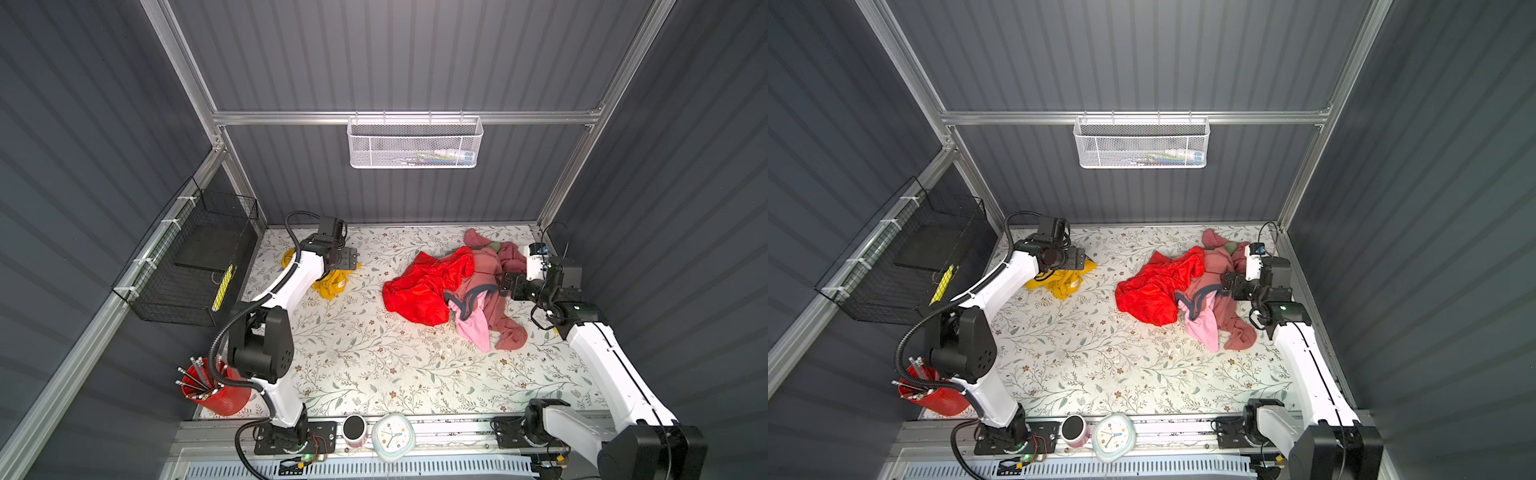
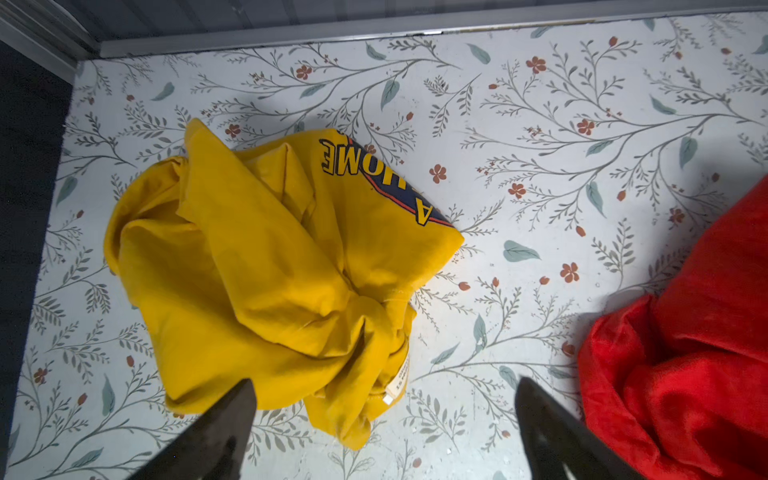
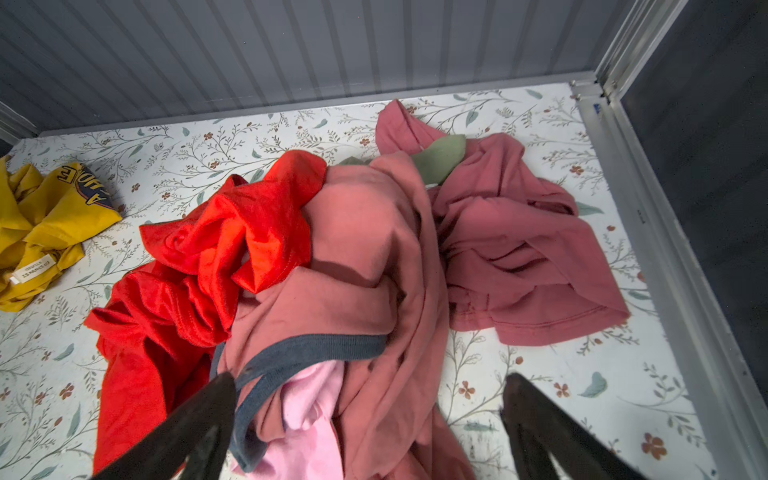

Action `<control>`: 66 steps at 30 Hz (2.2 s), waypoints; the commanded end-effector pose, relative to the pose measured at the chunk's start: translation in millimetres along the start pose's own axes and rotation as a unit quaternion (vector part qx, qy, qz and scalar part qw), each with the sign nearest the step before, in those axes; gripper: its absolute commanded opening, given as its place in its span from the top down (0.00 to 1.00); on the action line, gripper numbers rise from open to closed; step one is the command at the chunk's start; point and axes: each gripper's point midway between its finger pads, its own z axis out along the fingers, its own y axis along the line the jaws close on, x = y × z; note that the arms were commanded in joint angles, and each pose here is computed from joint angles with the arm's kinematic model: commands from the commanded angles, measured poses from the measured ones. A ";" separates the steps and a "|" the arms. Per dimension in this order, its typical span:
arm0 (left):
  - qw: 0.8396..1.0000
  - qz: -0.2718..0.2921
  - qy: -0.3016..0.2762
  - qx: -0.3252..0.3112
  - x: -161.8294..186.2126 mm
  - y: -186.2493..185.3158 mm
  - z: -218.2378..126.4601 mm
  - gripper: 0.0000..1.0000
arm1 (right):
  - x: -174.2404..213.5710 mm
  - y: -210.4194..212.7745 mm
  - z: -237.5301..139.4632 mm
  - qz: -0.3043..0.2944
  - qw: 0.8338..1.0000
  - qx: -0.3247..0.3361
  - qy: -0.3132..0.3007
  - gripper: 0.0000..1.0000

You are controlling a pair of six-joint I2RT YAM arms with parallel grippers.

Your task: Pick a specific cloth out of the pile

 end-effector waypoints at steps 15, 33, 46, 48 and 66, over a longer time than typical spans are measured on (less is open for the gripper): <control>0.991 -0.077 -0.109 -0.028 51.7 31.4 -54.6 0.00 | 0.8 -26.5 6.7 -0.023 0.988 0.051 -0.147 0.01; 0.988 -0.071 -0.123 -0.063 86.2 49.1 -62.9 0.00 | 45.2 -54.2 51.5 -0.008 0.977 0.091 -0.193 0.01; 0.962 -0.044 -0.171 -0.209 102.2 97.7 -63.7 0.00 | 57.6 -52.9 81.0 -0.013 0.985 0.067 -0.161 0.01; 0.959 -0.013 -0.186 -0.213 102.6 96.0 -53.7 0.00 | 57.5 -52.5 80.5 -0.014 0.984 0.066 -0.165 0.01; 0.946 -0.074 -0.309 -0.058 111.0 102.7 8.8 0.00 | 57.4 -52.8 80.7 -0.014 0.984 0.067 -0.165 0.01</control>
